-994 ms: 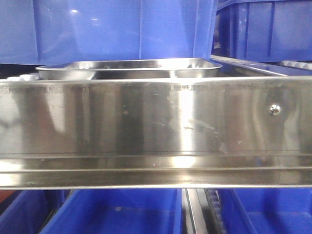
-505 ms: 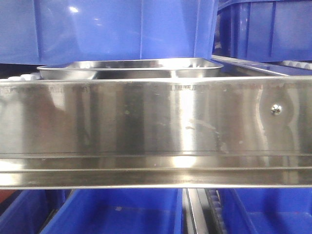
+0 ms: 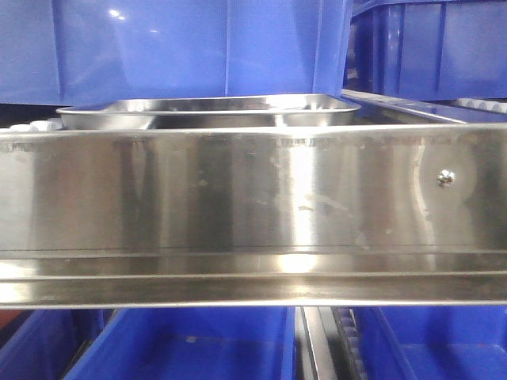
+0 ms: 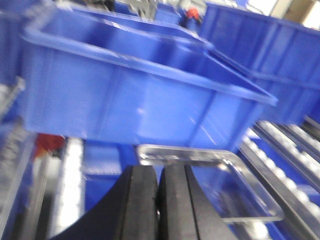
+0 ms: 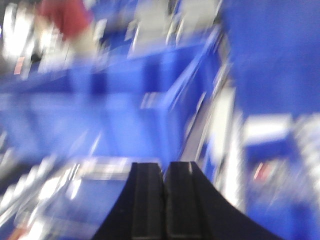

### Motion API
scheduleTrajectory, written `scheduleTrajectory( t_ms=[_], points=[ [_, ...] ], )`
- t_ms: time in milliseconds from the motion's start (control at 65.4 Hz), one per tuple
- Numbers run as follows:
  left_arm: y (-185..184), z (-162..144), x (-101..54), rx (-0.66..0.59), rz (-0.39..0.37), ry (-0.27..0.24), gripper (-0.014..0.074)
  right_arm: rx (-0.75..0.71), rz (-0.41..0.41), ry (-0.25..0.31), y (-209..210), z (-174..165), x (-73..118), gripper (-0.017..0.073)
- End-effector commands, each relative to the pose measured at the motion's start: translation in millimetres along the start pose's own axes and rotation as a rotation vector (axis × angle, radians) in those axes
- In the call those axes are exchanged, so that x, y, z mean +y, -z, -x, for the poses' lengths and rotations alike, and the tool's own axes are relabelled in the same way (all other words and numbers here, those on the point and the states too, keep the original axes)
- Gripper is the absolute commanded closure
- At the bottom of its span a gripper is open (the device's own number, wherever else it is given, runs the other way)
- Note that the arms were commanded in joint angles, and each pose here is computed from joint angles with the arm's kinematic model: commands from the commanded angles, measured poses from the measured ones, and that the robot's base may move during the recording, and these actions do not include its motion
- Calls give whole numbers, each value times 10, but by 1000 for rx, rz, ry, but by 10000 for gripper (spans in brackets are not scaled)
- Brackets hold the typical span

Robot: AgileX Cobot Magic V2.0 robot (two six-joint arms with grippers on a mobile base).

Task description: Stack silver trays without gaps

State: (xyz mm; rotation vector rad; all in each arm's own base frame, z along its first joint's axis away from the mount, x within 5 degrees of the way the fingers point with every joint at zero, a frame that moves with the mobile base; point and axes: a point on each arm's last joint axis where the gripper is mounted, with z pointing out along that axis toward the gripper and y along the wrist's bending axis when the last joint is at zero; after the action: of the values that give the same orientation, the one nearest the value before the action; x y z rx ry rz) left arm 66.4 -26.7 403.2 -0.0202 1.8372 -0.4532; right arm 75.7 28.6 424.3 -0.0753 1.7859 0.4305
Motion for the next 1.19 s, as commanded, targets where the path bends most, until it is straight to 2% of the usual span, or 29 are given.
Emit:
scheduleTrajectory(
  t_ms=[0,46,92,184,291,413,535,597,658,734,780,903,1010,1086,1117,1132,1147,1178],
  points=[
    [-74,50,-93,36,-106,43,601,79,80,4,-175,19,60,637],
    [-116,57,-142,56,-170,51,603,114,127,23,-257,20,104,637],
    [-152,62,-152,77,-187,33,608,147,154,29,-345,22,134,637],
    [-199,72,-101,107,-133,-14,610,179,201,36,-517,35,203,627],
    [-257,88,-66,108,-104,18,610,239,225,29,-739,30,263,607],
    [-386,98,-9,134,-71,11,610,288,239,25,-1018,-27,323,607],
    [-518,138,38,151,-45,6,610,294,249,55,-1222,-68,394,607],
    [-590,180,47,164,-42,10,610,303,249,46,-1274,-63,411,607],
    [-651,232,42,177,-44,9,610,306,225,65,-1313,-27,403,607],
    [-690,335,7,177,-50,-21,610,302,177,93,-1329,55,380,607],
    [-728,419,-22,175,-49,-23,610,290,143,131,-1336,152,374,607],
    [-904,550,-84,204,-34,-51,610,305,96,138,-1401,307,389,607],
    [-1102,558,-176,252,-19,-116,610,390,66,164,-1518,339,415,607],
    [-1233,538,-257,242,1,-137,610,414,39,187,-1605,300,460,607],
    [-1294,514,-290,244,14,-166,610,414,18,199,-1641,278,481,607],
    [-1317,503,-302,245,21,-158,610,415,9,205,-1658,268,489,607],
    [-1350,485,-318,249,31,-177,610,417,-2,212,-1673,256,497,607],
    [-1391,463,-340,253,45,-181,610,419,-28,226,-1702,231,517,607]
  ],
)
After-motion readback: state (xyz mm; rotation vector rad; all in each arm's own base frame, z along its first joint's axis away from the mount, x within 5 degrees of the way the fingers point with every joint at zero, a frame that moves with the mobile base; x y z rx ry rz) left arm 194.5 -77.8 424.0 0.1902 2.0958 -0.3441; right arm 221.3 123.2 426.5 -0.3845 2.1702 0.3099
